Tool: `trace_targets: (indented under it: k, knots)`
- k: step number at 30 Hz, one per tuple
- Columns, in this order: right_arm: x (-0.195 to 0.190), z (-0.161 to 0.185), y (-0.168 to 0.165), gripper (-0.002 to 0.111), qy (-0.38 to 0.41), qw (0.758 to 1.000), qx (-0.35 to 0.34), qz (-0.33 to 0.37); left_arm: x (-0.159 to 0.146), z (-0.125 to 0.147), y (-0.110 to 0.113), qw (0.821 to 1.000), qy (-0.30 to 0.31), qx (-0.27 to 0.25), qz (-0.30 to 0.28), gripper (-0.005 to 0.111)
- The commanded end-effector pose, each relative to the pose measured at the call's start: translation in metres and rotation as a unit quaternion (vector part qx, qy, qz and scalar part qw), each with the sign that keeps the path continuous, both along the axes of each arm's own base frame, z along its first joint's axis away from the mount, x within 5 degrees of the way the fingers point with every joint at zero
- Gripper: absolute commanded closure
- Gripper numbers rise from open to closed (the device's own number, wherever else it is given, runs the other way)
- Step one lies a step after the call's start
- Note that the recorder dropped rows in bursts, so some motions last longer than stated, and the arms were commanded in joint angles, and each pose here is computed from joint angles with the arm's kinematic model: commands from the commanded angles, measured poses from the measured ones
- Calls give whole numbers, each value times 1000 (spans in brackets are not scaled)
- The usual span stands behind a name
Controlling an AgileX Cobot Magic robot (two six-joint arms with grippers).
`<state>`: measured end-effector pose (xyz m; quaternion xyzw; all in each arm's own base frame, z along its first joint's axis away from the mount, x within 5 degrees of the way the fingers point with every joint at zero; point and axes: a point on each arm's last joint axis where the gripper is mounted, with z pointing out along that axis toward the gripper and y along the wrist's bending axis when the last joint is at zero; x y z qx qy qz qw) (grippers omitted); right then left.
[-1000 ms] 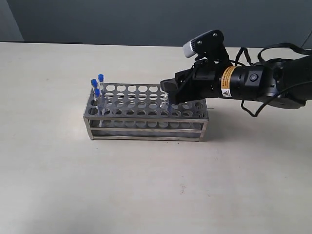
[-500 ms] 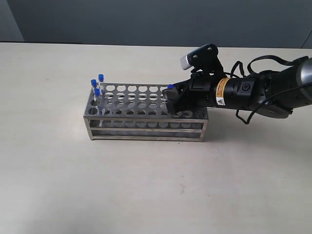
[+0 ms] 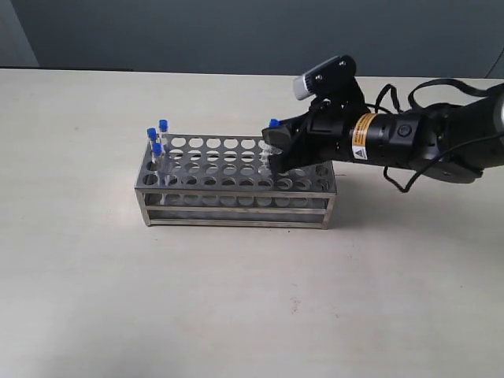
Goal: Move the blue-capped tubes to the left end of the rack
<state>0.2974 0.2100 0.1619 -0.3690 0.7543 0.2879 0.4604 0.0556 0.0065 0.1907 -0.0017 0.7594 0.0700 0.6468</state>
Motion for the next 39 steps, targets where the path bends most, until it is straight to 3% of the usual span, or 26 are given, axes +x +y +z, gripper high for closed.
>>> trace_targets:
  k: [1, 6, 9, 14, 39]
  knots:
    - [-2, 48, 3, 109, -75, 996, 29, 25, 0, 1, 0, 1000, -5, 1, -3, 106]
    - [-30, 83, 49, 109, -130, 985, 49, 107, 0, 1, 0, 1000, -5, 1, -3, 106]
    - [-51, 80, 85, 109, -133, 978, 31, 155, 0, 1, 0, 1000, -5, 1, -3, 106]
    - [-57, 61, 118, 109, -130, 972, 12, 196, 0, 1, 0, 1000, -5, -1, -3, 106]
    - [-37, 3, 140, 109, -87, 975, -21, 201, 0, 1, 0, 1000, -5, -1, -3, 106]
